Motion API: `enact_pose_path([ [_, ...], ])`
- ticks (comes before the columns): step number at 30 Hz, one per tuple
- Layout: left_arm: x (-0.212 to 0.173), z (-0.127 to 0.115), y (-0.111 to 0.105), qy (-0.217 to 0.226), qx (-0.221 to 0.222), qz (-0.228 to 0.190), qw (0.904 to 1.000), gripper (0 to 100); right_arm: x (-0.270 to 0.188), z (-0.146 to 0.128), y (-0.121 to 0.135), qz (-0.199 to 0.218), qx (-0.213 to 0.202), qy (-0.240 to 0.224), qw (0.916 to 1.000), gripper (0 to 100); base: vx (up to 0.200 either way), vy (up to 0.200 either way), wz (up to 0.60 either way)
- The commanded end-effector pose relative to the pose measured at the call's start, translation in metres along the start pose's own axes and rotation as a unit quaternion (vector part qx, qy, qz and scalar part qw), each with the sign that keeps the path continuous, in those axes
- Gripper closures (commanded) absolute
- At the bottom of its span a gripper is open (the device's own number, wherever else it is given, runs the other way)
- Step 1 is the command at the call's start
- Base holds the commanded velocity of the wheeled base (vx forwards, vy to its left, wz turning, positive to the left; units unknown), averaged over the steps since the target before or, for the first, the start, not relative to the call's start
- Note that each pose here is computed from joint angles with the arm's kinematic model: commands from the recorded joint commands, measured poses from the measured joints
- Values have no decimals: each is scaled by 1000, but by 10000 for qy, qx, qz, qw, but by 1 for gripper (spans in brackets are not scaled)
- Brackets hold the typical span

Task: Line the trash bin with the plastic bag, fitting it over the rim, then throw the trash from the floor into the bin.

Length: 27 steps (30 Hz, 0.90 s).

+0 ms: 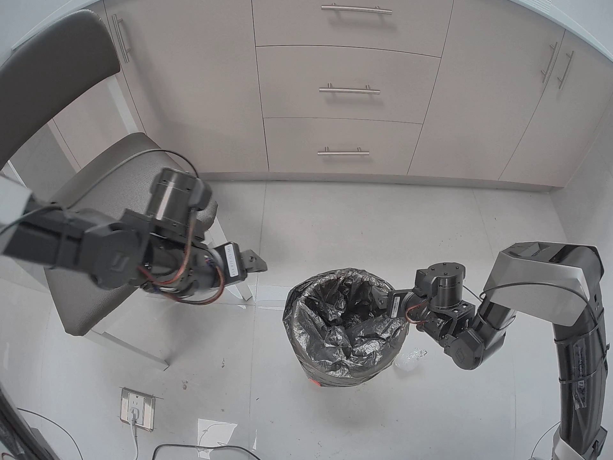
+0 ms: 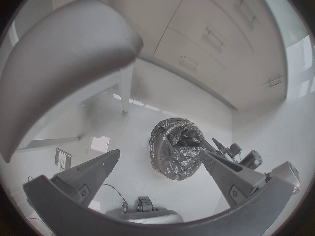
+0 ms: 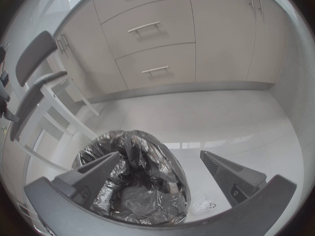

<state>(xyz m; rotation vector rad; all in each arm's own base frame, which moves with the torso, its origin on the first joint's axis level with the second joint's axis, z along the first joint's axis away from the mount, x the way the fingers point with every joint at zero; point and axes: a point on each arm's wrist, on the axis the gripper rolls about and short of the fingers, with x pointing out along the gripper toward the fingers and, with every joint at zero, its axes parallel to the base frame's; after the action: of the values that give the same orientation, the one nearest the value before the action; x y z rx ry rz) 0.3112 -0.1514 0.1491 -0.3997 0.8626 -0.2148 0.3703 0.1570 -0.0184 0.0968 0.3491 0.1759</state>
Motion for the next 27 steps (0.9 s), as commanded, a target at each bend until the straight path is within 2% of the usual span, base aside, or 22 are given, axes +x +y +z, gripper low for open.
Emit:
enact_pose_path([
  [1, -123, -26, 17, -1489, 11, -475, 9877, 0, -42, 57, 2, 118, 330, -603, 9976, 0, 0, 0, 0],
  [5, -150, -36, 30, -2077, 330, 37, 9776, 0, -55, 67, 1, 121, 349, -686, 9970, 0, 0, 0, 0],
  [6, -160, -39, 38, -2318, 409, 324, 9714, 0, -60, 73, 1, 138, 364, -759, 9964, 0, 0, 0, 0],
  [7, -166, -41, 41, -2431, 433, 414, 9682, 0, -63, 75, 1, 145, 364, -796, 9961, 0, 0, 0, 0],
  [12, -200, -57, 56, -2939, 363, 625, 9531, 0, -75, 89, 2, 192, 370, -985, 9943, 0, 0, 0, 0],
  [14, -206, -63, 61, -3040, 306, 667, 9498, 0, -78, 91, 2, 182, 368, -1010, 9940, 0, 0, 0, 0],
  [19, -238, -110, 91, -3542, 185, 1034, 9293, 0, -98, 99, -2, 182, 394, -1117, 9928, 0, 0, 0, 0],
  [20, -238, -110, 91, -3542, 185, 1034, 9293, 0, -98, 99, -2, 182, 394, -1117, 9928, 0, 0, 0, 0],
  [21, -246, -129, 102, -3761, 146, 1149, 9193, 0, -103, 97, -2, 185, 388, -1093, 9931, 0, 0, 0, 0],
  [23, -248, -137, 106, -3838, 180, 1183, 9156, 0, -105, 97, -3, 183, 386, -1086, 9932, 0, 0, 0, 0],
  [24, -255, -154, 115, -4052, 309, 1282, 9047, 0, -108, 97, -3, 190, 385, -1085, 9932, 0, 0, 0, 0],
  [27, -260, -178, 126, -4296, 374, 1386, 8915, 0, -108, 96, -3, 190, 404, -1070, 9933, 0, 0, 0, 0],
])
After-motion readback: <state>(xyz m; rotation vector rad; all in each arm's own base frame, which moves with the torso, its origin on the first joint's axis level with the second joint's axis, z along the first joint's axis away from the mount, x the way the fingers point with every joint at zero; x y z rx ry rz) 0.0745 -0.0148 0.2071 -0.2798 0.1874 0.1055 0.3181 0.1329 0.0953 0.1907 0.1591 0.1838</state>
